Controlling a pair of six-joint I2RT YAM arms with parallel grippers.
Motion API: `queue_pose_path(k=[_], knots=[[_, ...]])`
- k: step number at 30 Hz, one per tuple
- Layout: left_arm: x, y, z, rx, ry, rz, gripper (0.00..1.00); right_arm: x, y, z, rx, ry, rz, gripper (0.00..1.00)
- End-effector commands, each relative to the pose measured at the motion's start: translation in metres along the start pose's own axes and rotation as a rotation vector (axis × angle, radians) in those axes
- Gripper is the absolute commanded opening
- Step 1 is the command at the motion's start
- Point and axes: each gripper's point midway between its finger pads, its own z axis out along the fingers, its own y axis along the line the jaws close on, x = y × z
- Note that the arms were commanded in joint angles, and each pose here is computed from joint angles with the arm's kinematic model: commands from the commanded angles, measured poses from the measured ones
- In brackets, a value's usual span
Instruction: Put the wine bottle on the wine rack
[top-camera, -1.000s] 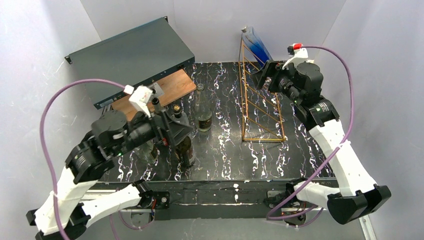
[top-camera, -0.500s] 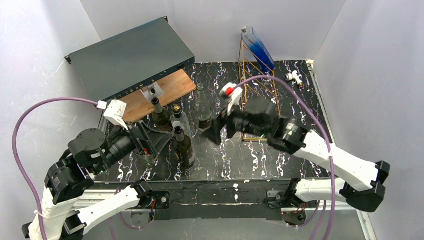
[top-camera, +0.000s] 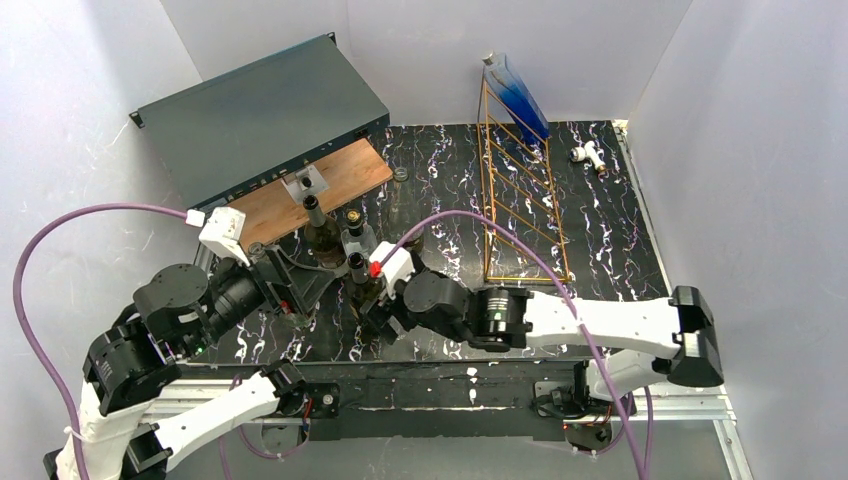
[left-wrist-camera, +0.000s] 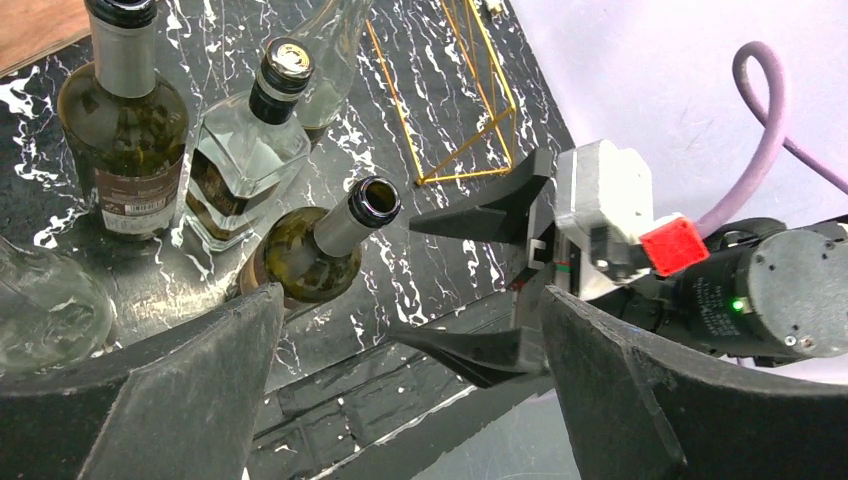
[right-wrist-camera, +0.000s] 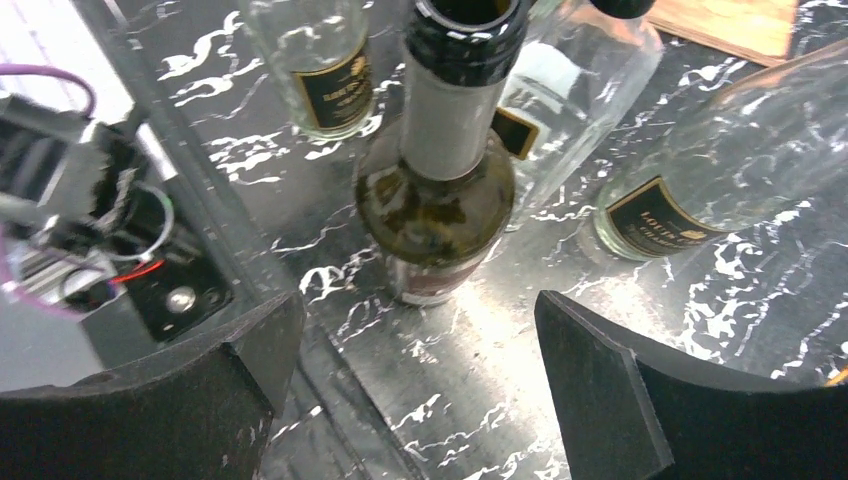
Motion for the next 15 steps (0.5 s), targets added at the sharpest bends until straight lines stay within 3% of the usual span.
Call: queue_pose_path(k=[1, 15], knots=[[0.0, 0.006, 0.001, -0.042, 0.004, -0.004, 0.98, -0.046, -0.018, 0.009, 0.157, -0.144, 0.044, 0.94], [-0.005, 0.004, 0.003, -0.049, -0.001, 0.003, 0.98, -0.065, -0.008, 0.044, 0.201, -0.171, 0.087, 0.89]])
